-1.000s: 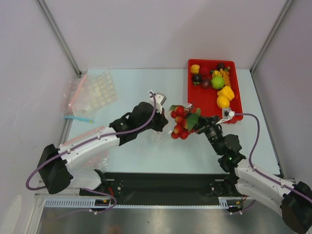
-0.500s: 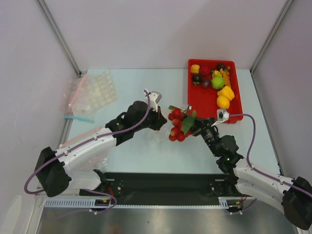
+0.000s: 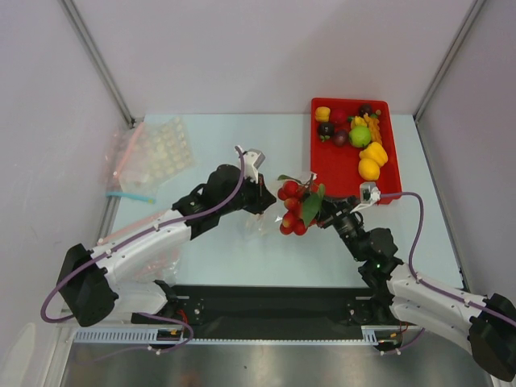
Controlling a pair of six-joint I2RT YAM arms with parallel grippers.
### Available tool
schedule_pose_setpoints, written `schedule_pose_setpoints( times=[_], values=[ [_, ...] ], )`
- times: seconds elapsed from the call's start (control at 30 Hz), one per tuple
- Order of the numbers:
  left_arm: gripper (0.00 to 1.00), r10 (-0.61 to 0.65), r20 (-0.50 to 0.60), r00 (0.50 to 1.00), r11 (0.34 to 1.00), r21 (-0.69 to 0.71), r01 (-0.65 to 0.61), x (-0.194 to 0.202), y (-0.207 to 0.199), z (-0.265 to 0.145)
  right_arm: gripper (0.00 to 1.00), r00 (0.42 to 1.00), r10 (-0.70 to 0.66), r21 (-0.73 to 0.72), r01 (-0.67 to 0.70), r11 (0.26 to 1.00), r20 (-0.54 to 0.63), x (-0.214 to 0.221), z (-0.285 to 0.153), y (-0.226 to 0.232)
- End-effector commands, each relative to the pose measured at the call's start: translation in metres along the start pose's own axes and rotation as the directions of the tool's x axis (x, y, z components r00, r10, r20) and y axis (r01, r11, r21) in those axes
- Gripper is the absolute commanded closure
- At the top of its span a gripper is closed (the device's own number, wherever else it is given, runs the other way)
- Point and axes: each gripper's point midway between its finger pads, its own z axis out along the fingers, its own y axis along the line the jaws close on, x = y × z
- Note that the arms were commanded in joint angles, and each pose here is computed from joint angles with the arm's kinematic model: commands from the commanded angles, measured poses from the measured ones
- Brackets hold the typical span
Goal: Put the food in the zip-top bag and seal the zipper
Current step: Place the fake fruit in the zipper food storage bag.
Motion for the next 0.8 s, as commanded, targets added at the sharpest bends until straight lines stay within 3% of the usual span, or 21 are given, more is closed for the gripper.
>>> schedule_pose_setpoints(
  times=[0.0, 0.17, 0.43, 0.77],
  values=[
    [1.0, -0.023, 0.049, 0.999, 0.999, 0.045, 0.021, -0.013, -0.007, -0.003, 1.0, 0.996, -0.002, -0.079, 0.01, 0.997, 0.091, -0.023, 0.001, 0.02],
    [1.0, -0.026, 0.023, 0.999, 0.998, 0.053, 0.025, -0.009, -0.007, 0.002, 1.0, 0.996, -0.006, -0.084, 0.013, 0.996, 0.092, -0.025, 0.0, 0.021],
    [1.0, -0.021, 0.055, 0.998, 0.991, 0.137, 0.013, -0.014, -0.022, -0.005, 1.0, 1.0, -0.001, -0.007, 0.001, 1.0, 0.001, -0.003, 0.013, 0.008],
    [1.0, -0.003, 0.036, 0.999, 0.982, 0.188, -0.003, -0.01, -0.031, -0.004, 1.0, 0.998, -0.01, 0.179, 0.02, 0.984, -0.061, 0.016, 0.024, -0.019]
  ],
)
